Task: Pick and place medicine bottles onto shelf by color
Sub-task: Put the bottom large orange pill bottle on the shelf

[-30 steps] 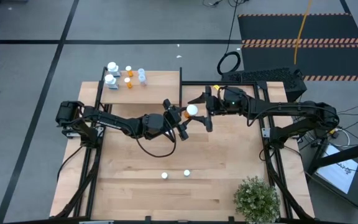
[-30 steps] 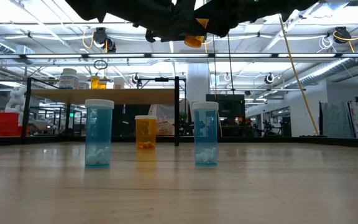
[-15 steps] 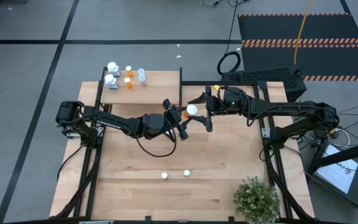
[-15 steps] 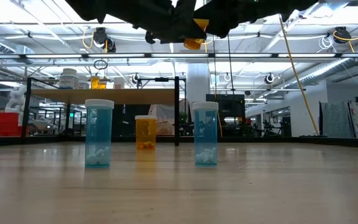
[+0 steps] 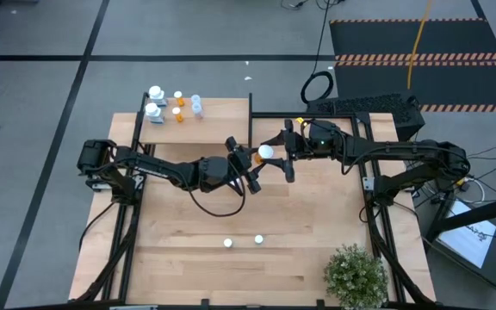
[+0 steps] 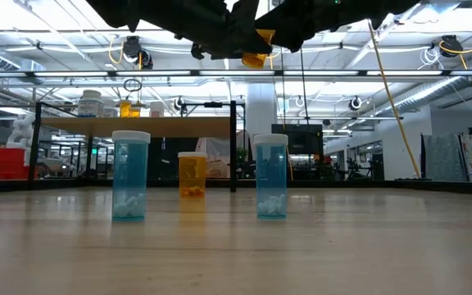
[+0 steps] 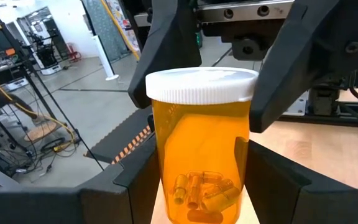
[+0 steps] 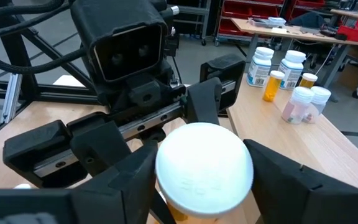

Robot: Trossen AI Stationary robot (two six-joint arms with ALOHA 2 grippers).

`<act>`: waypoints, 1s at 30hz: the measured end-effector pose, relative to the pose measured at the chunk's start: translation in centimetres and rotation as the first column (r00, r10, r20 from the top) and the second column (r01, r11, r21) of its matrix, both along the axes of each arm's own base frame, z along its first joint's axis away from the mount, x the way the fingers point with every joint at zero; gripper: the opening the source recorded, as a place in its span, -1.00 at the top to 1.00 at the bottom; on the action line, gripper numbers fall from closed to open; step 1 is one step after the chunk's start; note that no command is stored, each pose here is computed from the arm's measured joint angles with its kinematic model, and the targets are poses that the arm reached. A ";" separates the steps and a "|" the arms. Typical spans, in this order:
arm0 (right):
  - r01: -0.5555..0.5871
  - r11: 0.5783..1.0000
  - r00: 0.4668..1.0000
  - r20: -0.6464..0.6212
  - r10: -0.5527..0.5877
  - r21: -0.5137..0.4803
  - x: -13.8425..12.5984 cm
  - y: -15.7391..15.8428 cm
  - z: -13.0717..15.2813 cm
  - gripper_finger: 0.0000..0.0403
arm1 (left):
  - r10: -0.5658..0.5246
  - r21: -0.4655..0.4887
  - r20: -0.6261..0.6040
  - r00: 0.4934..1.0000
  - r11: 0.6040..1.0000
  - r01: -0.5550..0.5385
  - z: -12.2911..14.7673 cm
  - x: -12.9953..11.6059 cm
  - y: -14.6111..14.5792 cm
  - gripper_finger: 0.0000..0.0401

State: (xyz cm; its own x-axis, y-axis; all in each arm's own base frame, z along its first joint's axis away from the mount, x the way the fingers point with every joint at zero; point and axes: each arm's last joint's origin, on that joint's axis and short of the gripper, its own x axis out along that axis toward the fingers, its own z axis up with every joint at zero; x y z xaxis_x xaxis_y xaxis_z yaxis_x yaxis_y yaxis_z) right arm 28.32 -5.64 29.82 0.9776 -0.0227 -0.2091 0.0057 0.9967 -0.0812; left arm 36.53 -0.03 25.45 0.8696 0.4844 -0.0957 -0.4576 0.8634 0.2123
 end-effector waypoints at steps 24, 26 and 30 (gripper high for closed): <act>0.001 1.000 1.000 -0.002 -0.001 -0.019 0.0 -0.1 0.0 -0.12 | 0.007 -0.013 0.019 1.000 1.000 -0.007 0.3 -0.2 -0.5 -0.33; 0.006 1.000 1.000 -0.002 -0.006 -0.019 0.0 -0.2 0.0 -0.12 | 0.003 -0.013 0.025 1.000 1.000 -0.002 0.5 -0.2 -0.7 -0.45; 0.023 1.000 1.000 -0.001 -0.023 -0.019 -0.1 -0.7 0.0 -0.12 | 0.008 0.005 0.004 1.000 1.000 -0.008 0.9 -0.7 -1.5 -0.68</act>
State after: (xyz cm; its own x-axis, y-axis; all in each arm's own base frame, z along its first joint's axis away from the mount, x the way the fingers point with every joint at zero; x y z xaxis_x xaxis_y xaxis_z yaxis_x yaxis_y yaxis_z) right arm 28.18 -6.35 29.81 0.9765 -0.0488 -0.2097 0.0282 0.9945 -0.1004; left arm 35.82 -1.52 26.37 0.8659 0.4921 -0.0901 -0.4655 0.8585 0.2151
